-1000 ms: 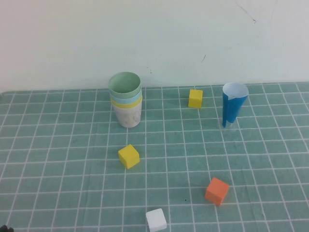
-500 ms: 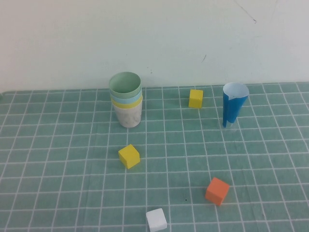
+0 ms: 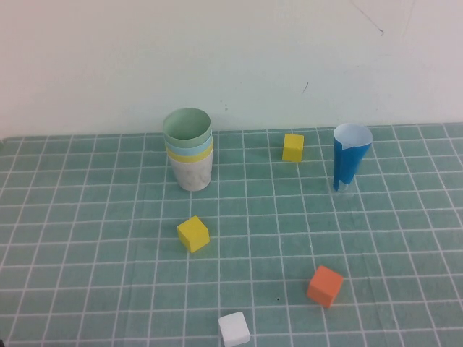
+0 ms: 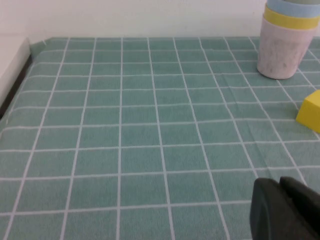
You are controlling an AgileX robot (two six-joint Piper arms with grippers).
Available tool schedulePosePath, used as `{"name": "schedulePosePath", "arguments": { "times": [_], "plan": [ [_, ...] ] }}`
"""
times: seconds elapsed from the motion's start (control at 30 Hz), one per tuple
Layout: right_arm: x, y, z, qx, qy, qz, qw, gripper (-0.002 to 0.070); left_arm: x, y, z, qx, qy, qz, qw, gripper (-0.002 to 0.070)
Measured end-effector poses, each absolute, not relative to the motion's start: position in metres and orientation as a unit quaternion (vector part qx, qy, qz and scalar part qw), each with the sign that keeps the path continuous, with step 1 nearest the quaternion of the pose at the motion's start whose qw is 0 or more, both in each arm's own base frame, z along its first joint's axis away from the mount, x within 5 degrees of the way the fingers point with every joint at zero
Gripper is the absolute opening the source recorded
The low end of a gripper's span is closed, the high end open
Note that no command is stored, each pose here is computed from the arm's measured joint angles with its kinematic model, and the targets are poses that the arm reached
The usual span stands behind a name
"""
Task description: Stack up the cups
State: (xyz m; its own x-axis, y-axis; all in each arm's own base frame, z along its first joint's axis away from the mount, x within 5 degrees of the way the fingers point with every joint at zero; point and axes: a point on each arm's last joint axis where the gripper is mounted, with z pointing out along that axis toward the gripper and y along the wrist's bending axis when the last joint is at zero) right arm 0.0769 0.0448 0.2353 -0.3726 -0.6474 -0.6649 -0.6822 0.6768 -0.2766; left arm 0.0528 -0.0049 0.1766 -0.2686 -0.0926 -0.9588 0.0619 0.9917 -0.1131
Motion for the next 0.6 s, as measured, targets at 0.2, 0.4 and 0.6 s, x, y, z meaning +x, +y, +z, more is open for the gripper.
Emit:
{"name": "schedulePosePath", "arguments": {
  "times": [0.2, 0.4, 0.6],
  "plan": [
    [0.0769, 0.0448, 0.2353, -0.401, 0.828, 0.022, 0.391, 0.0, 0.0527, -0.0042, 0.1765, -0.036, 0.793, -0.078, 0.603, -0.0001],
    [0.0769, 0.0448, 0.2353, -0.401, 0.828, 0.022, 0.391, -0.0001, 0.0527, -0.0042, 0.1763, -0.043, 0.793, -0.083, 0.601, -0.0001],
    [0.0769, 0.0448, 0.2353, -0.401, 0.828, 0.022, 0.391, -0.0001, 0.0527, -0.0043, 0.1763, -0.041, 0.794, -0.082, 0.602, -0.0002]
  ]
}}
